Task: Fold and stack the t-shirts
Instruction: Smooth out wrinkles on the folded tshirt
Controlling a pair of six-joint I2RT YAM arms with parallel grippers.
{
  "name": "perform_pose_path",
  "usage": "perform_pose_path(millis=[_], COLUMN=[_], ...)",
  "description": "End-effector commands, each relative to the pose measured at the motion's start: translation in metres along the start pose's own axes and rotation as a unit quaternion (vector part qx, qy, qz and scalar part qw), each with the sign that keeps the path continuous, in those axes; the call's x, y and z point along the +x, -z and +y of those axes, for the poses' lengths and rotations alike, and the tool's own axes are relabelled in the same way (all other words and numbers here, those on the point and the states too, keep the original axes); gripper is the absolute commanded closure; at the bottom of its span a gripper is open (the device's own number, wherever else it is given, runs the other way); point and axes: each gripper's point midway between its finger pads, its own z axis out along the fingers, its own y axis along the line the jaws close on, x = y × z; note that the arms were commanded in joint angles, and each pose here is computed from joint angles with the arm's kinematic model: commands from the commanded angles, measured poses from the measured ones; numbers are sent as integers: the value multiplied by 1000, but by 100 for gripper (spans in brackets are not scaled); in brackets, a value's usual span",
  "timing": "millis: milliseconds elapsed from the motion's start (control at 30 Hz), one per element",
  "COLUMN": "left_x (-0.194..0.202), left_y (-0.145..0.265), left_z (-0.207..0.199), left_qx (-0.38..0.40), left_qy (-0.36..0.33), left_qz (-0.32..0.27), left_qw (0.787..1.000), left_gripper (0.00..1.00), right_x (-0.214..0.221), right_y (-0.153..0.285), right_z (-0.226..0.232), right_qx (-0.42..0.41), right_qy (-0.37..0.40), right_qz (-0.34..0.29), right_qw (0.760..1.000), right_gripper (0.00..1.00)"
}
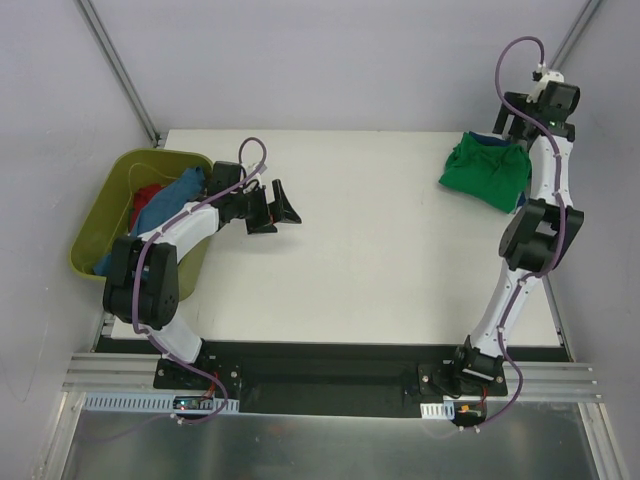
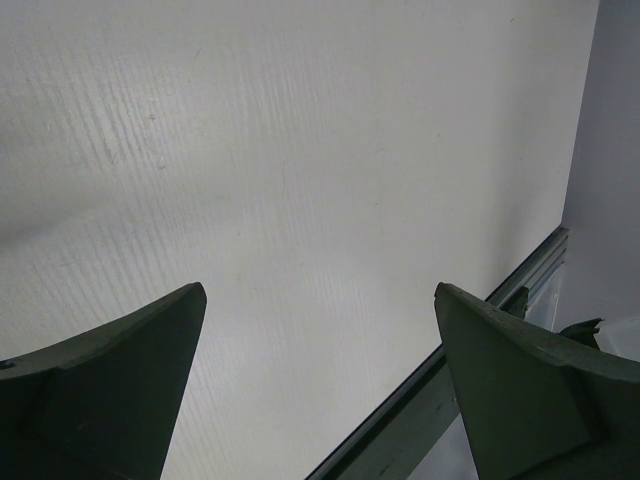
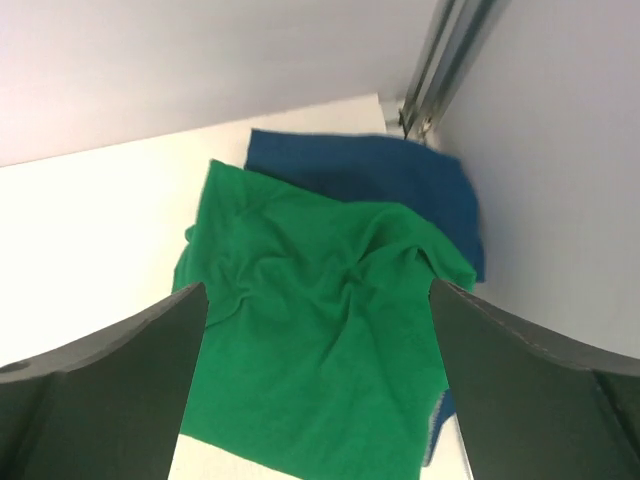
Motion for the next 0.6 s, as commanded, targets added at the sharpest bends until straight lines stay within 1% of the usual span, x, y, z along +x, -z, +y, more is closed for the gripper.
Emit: perform_pose_path(millis=[0,100,200,233,333,467,500,567], left_x=[-9,-11,-12,-11,-11,-9,-9,-5], left_y=[12,11,9,8,6,6,7,8], left_z=[-17,-18,-18,-17,-17,-18,-20,-19], left_qx=[19,20,21,20,21,22,24,23], left_qy=[-21,-22,-23,-21,-21,-16,-17,-15], left_qz=[-19,-19,-18,-15,-13,-10,-11,-11], left_qw=[999,999,999,999,999,1000,1000,1000], left_gripper=[1,1,1,1,1,1,1,1], right_x=[36,54,71,82,116,153,166,183], right_y=[-23,-35,-42,-42,-41,-31,-25,-17], right_z=[-16,-16,-11,-11,-14,-21,-21,-22], right_qx=[-35,-52,-63,-62,-45,-18,-15,-2], right_qy=[-74,-86,-81,-83,-69,-59,-51,-43], right_qz=[40,57,79,96,148,211,238,270], right_qw=[996,993,992,990,986,975,970,962], right_gripper=[5,6,6,3,0,0,0,0])
